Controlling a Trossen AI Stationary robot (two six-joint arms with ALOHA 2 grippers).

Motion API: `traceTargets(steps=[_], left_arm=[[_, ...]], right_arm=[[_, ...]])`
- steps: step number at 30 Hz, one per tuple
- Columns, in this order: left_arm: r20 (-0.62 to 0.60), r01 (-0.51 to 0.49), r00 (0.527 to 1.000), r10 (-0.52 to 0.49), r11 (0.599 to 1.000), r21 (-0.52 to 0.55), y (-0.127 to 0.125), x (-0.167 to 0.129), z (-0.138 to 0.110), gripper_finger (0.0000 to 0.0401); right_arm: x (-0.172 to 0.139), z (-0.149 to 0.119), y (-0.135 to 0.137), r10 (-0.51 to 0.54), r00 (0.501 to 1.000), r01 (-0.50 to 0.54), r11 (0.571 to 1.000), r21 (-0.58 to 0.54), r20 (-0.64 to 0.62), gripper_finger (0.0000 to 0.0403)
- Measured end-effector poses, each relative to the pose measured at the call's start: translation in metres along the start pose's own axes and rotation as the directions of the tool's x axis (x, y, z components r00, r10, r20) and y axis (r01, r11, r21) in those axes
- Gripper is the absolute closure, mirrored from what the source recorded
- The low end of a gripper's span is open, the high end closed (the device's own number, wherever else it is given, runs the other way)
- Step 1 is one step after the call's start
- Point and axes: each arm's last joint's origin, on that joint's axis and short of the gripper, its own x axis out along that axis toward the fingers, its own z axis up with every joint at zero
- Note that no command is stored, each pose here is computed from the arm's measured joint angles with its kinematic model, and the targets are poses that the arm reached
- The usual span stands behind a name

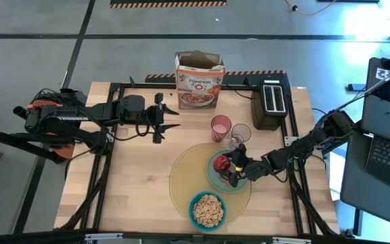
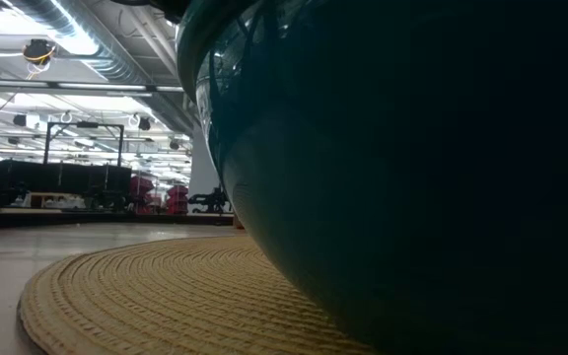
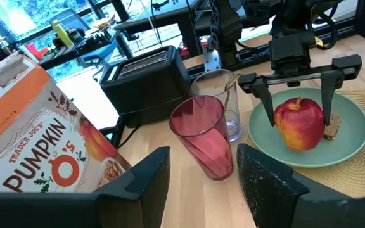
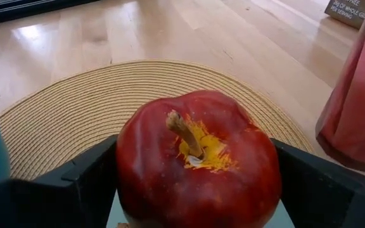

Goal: Arrange a breakfast setting
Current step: Adjust the apple on the plate

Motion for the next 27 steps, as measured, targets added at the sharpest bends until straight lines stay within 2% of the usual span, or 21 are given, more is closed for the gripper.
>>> traceTargets(steps=[5, 10, 16, 27], left_arm=[[0.000, 0.000, 1.000, 0.000, 1.000, -0.002, 0.000, 0.000, 0.000, 0.0227], [0.000, 0.000, 1.000, 0.000, 1.000, -0.004, 0.000, 0.000, 0.000, 0.0227], [-0.002, 0.001, 1.000, -0.001, 1.000, -0.004, 0.000, 0.000, 0.000, 0.0227], [-0.005, 0.002, 1.000, -0.002, 1.000, -0.004, 0.000, 0.000, 0.000, 0.0227]], right_arm=[[0.008, -0.009, 0.003, 0.020, 0.999, -0.020, 1.000, -0.002, -0.040, 0.0053], [0.022, -0.015, 0.011, 0.024, 0.996, -0.024, 1.000, -0.002, -0.080, 0.0009], [0.026, -0.009, 0.018, 0.044, 0.996, -0.048, 0.997, -0.053, -0.074, 0.0020], [0.020, 0.000, 0.017, 0.031, 0.998, -0.036, 0.995, -0.097, -0.053, 0.0006]])
